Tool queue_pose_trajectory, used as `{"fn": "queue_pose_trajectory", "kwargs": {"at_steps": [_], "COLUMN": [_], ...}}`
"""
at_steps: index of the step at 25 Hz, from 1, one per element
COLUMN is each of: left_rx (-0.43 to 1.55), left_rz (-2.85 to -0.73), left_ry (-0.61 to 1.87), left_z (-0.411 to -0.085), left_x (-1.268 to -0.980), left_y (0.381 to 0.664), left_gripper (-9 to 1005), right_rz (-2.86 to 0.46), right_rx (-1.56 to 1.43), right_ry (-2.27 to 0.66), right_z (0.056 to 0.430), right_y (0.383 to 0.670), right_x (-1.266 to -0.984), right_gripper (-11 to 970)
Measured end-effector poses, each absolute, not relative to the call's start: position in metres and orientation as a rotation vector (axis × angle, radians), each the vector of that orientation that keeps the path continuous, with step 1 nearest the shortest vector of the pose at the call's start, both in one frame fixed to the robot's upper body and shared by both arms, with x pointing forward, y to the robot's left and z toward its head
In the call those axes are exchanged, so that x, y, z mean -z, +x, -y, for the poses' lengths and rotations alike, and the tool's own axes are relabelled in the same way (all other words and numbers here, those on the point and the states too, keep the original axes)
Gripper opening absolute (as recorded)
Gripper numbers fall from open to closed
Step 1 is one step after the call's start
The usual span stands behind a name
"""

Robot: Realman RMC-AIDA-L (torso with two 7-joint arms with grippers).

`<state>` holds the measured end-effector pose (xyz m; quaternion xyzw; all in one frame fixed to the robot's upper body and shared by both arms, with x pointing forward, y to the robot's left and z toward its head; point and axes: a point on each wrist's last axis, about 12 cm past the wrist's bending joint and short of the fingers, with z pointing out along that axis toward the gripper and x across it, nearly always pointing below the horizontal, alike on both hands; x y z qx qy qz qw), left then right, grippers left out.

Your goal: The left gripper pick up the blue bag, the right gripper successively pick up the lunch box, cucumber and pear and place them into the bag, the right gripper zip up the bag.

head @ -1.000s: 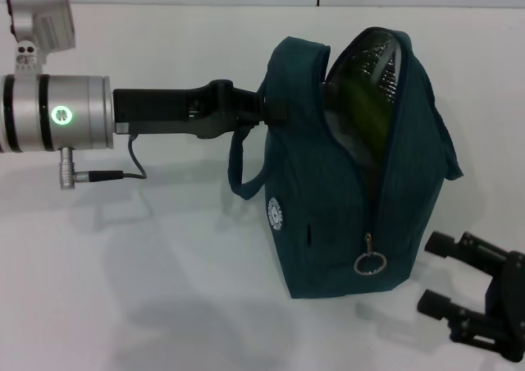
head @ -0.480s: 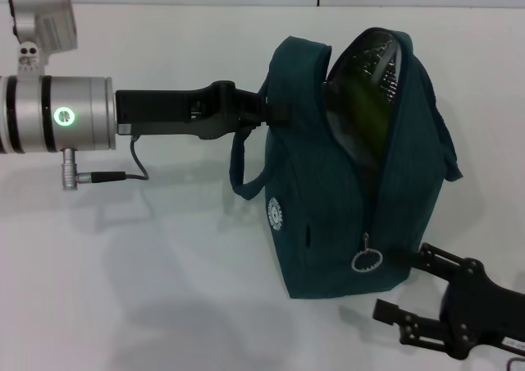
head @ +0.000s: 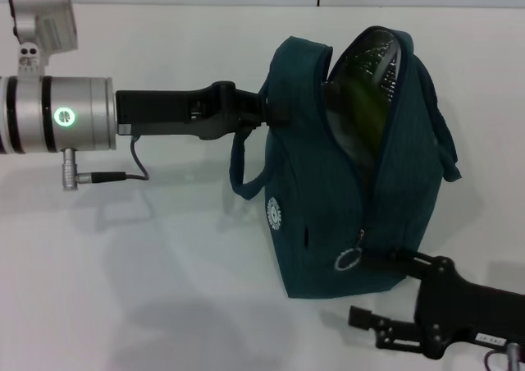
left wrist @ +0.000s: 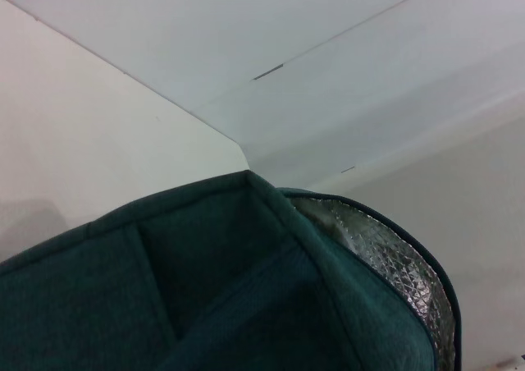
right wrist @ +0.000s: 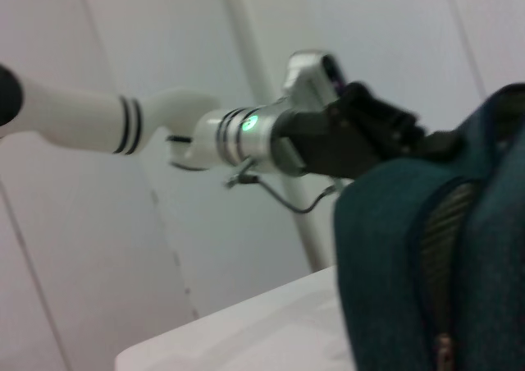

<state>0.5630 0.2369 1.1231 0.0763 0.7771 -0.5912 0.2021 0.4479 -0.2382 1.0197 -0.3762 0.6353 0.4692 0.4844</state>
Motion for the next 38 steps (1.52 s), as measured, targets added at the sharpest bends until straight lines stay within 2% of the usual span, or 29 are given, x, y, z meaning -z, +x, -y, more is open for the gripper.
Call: {"fn": "queue_pose_trajectory", "kwargs": {"at_steps": [25, 38], "left_rx": [1.671, 1.671], "left_rz": [-2.138, -2.140], "left_ry": [0.212, 0.209], "left_z": [-0.236, -0.236], "left_x": [-1.120, -1.119], "left_y": [0.562, 0.561], "left_gripper": [71, 73], "right_rz": [-1.509, -1.540], "right_rx": [-1.146, -1.121], "right_ry": [-0.961, -0.854], "right_z": [0.225, 0.233], "right_y": [0.457, 0.453], "right_x": [-1.025, -1.022], "right_gripper": [791, 769]}}
